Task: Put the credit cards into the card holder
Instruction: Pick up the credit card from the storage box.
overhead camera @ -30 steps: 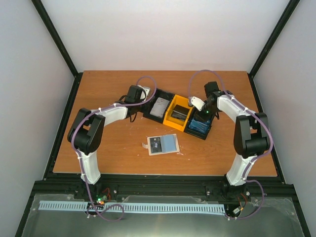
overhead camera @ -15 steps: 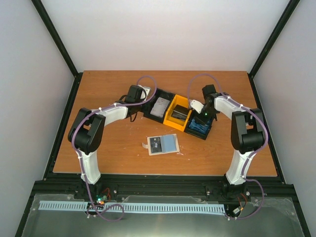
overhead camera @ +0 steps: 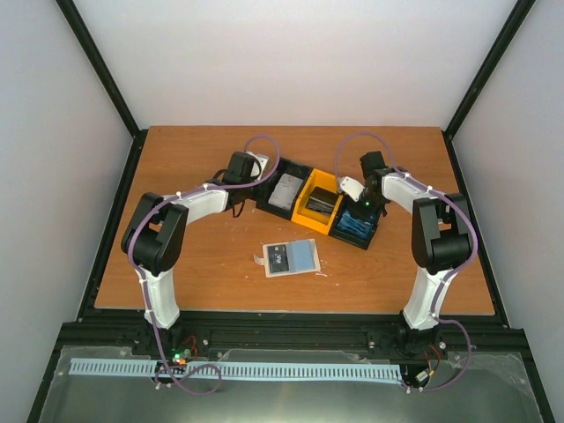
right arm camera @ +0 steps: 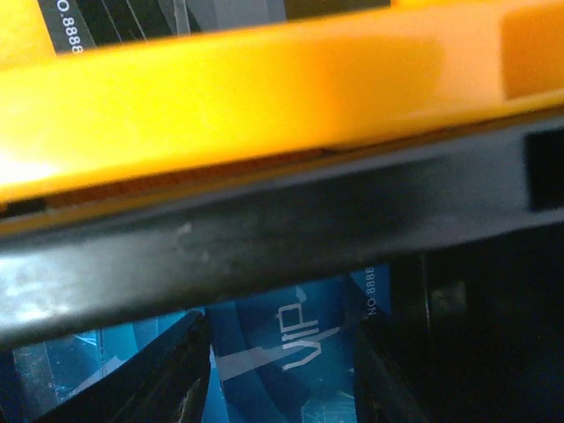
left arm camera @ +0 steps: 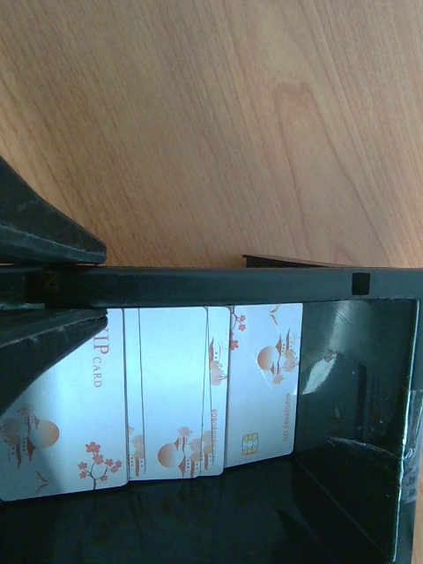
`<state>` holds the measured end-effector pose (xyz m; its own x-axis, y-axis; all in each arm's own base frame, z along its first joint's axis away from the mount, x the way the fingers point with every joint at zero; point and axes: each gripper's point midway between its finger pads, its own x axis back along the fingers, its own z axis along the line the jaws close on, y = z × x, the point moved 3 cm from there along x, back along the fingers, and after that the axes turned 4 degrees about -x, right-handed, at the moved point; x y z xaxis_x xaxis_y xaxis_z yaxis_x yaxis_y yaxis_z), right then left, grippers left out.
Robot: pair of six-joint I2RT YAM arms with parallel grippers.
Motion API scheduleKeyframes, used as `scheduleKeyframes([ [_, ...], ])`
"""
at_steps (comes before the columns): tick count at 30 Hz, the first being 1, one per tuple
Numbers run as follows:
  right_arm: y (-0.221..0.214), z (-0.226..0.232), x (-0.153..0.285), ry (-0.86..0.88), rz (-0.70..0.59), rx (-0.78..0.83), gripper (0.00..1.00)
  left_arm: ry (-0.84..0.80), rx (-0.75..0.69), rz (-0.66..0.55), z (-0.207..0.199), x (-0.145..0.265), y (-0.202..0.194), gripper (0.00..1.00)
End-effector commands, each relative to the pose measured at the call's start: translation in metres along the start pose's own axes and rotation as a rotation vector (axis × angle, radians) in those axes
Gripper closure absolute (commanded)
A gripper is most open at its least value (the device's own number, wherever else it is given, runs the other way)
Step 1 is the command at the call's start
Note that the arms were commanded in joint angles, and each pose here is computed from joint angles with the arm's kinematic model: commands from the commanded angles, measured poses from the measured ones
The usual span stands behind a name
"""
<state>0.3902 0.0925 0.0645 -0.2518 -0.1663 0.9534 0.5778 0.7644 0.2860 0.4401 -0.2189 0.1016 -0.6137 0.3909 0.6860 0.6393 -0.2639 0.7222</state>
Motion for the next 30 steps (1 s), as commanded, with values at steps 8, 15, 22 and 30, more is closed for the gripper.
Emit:
scheduleKeyframes([
  [8,-0.005,-0.001,-0.011,-0.013,0.027,0.001,0.57,-0.055,-0.01,0.002,-0.007,-0.004,0.003,0.89],
  [15,0.008,-0.017,0.003,-0.037,-0.017,-0.043,0.64,-0.057,-0.028,0.004,-0.007,-0.003,0.001,0.9],
  [22,0.009,-0.024,0.009,-0.06,-0.029,-0.057,0.65,-0.065,-0.033,0.001,-0.009,-0.003,0.002,0.9],
  [30,0.008,-0.005,0.003,0.057,-0.036,-0.048,0.56,-0.064,-0.032,0.003,-0.008,-0.003,0.001,0.91],
])
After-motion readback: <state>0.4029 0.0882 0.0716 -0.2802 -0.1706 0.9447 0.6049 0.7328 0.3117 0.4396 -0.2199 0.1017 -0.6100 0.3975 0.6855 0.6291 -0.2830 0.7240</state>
